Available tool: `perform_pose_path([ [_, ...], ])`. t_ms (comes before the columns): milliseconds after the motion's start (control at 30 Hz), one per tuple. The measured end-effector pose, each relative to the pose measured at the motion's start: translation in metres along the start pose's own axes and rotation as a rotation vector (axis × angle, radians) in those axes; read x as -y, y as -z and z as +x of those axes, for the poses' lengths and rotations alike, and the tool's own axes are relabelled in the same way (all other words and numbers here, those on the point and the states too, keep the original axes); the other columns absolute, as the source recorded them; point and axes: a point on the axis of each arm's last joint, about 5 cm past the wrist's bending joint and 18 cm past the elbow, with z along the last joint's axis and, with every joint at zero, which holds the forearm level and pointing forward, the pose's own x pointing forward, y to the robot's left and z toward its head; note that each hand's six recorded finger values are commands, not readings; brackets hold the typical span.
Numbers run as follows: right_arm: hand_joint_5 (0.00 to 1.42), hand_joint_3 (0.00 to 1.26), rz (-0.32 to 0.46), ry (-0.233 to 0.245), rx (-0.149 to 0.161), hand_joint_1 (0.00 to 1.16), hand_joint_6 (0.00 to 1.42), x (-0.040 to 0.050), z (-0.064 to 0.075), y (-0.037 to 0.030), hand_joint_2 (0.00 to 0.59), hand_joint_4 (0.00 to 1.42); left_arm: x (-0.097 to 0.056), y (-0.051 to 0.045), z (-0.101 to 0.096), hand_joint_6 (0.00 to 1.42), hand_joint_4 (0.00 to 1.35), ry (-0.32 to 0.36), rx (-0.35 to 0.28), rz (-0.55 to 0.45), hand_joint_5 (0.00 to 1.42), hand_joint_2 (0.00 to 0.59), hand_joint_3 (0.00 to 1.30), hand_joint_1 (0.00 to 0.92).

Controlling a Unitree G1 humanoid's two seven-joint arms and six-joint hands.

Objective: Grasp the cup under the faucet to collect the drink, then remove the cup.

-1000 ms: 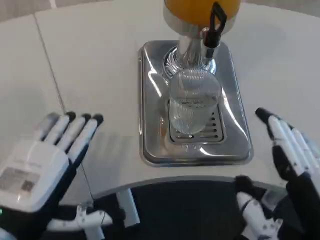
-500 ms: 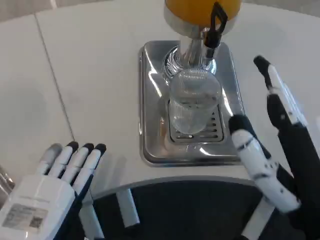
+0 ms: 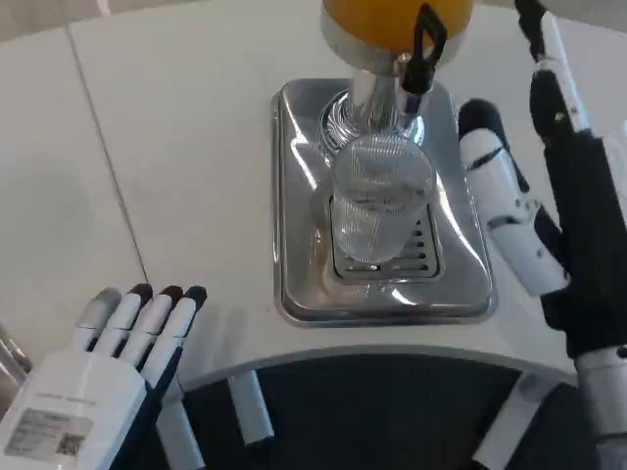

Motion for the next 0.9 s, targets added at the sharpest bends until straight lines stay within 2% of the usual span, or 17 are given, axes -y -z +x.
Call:
perform_pose_path([
  [167,0.0,0.0,0.016,0.042,0.021,0.0,0.0,-0.0046,0.01,-0.0033,0.507,0.0,0.0,0.0005,-0.002,0.0,0.0,-0.003,-0.017,-0.032,0.0,0.049,0.0,0.0],
  [333,0.0,0.0,0.025,0.056,0.009,0.0,0.0,-0.0121,0.02,-0.0033,0.51,0.0,-0.001,0.0005,-0.002,0.0,0.0,-0.006,-0.017,-0.031,0.0,0.049,0.0,0.0],
  [500,0.0,0.0,0.049,0.082,0.028,0.0,0.0,-0.0231,0.037,-0.0101,0.515,0.0,-0.003,0.0,-0.002,0.0,0.0,-0.016,-0.013,-0.031,0.0,0.049,0.0,0.0],
  [633,0.0,0.0,0.071,0.084,0.016,0.0,0.0,-0.0302,0.047,-0.011,0.519,0.0,-0.006,0.0015,-0.003,0.0,0.0,-0.024,-0.019,-0.026,0.0,0.049,0.0,0.0],
  [767,0.0,0.0,0.107,0.09,0.02,0.0,0.0,-0.0358,0.054,-0.0135,0.519,0.0,-0.007,0.0026,-0.005,0.0,0.0,-0.024,-0.021,-0.023,0.0,0.051,0.0,0.0],
  [900,0.0,0.0,0.131,0.086,0.001,0.0,0.0,-0.0436,0.056,-0.0101,0.525,0.0,-0.006,0.0027,-0.007,0.0,0.0,-0.019,-0.023,-0.026,0.0,0.053,0.0,0.0],
])
